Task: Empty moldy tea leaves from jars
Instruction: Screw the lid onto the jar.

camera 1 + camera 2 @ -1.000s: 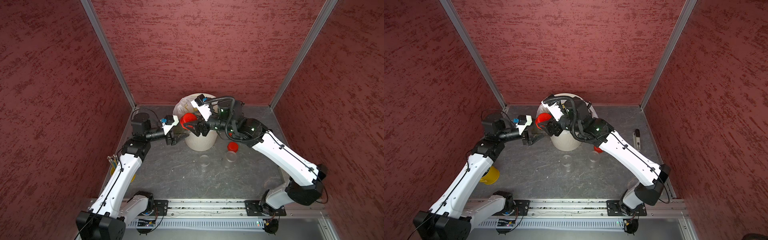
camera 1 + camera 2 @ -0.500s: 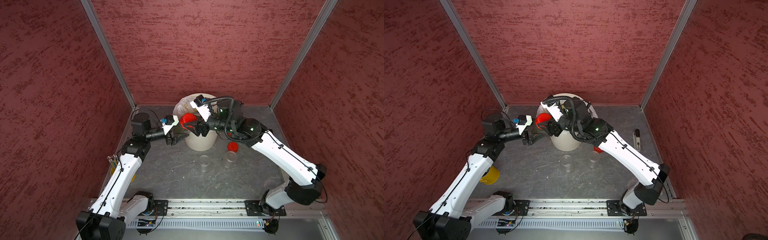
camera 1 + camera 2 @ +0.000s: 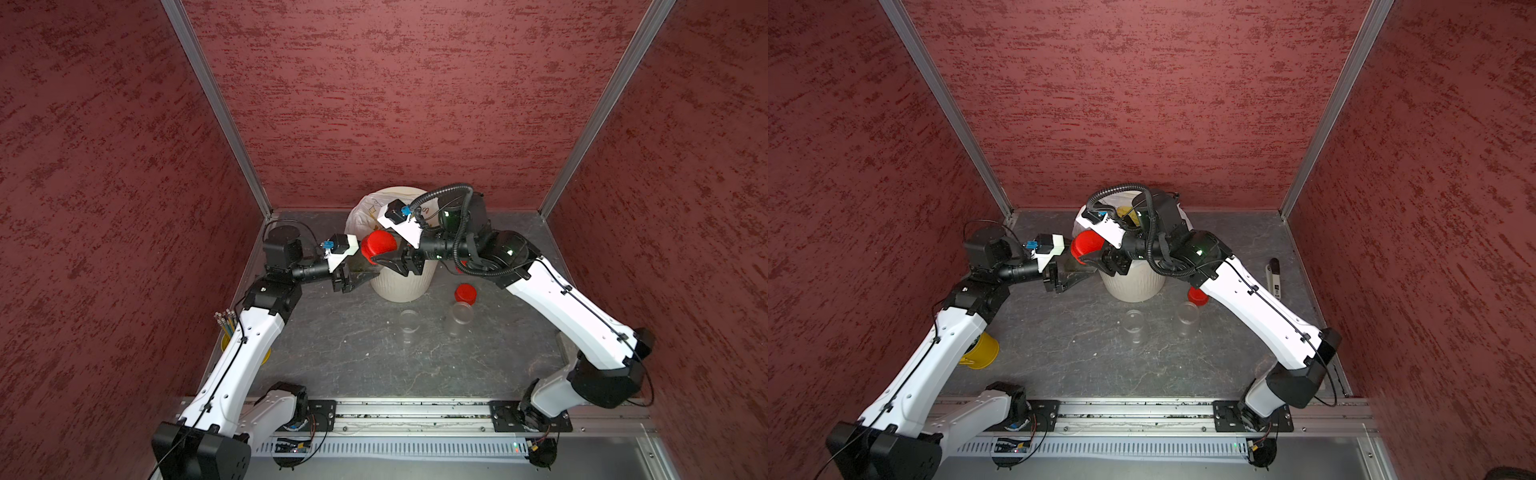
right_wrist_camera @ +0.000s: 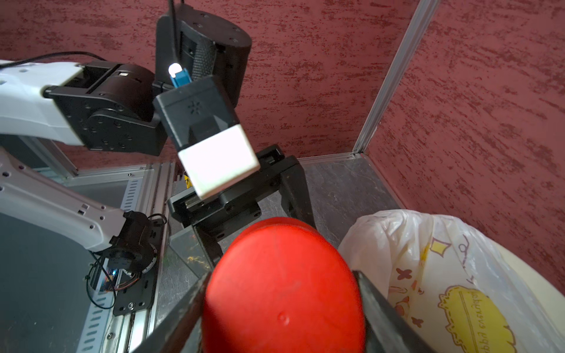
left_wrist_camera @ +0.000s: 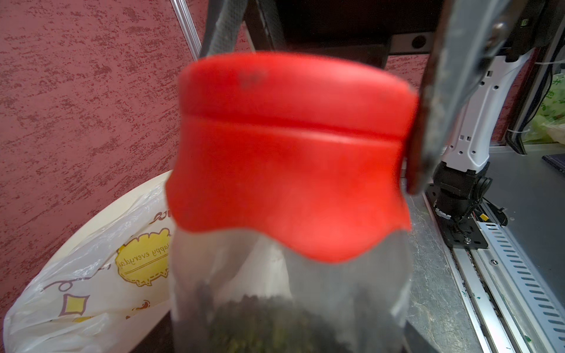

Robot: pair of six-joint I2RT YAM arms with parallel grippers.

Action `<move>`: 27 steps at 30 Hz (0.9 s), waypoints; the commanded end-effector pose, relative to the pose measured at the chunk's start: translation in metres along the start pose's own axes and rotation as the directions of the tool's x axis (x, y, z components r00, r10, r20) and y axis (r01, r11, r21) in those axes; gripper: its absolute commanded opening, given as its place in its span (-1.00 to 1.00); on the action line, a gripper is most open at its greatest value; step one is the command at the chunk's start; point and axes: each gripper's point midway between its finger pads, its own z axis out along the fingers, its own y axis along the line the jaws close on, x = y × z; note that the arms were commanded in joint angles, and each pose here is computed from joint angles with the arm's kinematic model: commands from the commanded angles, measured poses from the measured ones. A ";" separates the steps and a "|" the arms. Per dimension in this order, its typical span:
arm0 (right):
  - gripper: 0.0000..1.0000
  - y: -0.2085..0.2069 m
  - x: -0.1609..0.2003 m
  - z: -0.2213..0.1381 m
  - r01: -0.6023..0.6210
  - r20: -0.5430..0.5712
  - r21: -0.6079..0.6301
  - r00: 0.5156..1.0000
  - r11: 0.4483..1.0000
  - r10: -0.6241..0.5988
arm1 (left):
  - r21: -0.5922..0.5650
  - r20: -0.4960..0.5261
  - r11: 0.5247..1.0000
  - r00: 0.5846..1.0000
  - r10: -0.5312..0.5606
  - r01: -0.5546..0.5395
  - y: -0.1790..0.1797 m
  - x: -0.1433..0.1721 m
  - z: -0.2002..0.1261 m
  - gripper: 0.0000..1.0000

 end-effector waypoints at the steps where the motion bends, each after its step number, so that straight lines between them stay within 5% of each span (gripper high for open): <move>1: -0.21 0.006 0.008 -0.003 0.137 -0.042 -0.105 0.989 0.985 -0.142 | 0.014 0.001 0.999 0.999 -0.036 0.036 -0.001 -0.006 -0.003 0.27; 10: -0.04 0.013 -0.002 -0.009 0.289 -0.029 -0.194 0.953 0.937 -0.300 | 0.026 0.001 0.999 0.999 -0.041 0.041 -0.003 -0.005 -0.002 0.27; 14: 0.30 0.013 -0.013 -0.014 0.291 0.000 -0.178 0.955 0.940 -0.296 | 0.021 -0.001 0.999 0.999 -0.040 0.040 -0.002 -0.005 -0.002 0.27; 18: 0.73 0.005 -0.023 -0.014 0.199 0.008 -0.127 0.980 0.972 -0.199 | 0.007 -0.002 0.999 0.999 -0.033 0.033 0.000 -0.005 -0.002 0.27; 27: 0.96 -0.001 -0.048 -0.040 -0.039 0.180 0.011 0.983 0.999 0.036 | -0.031 -0.003 0.999 1.000 -0.025 0.025 0.007 -0.003 -0.002 0.27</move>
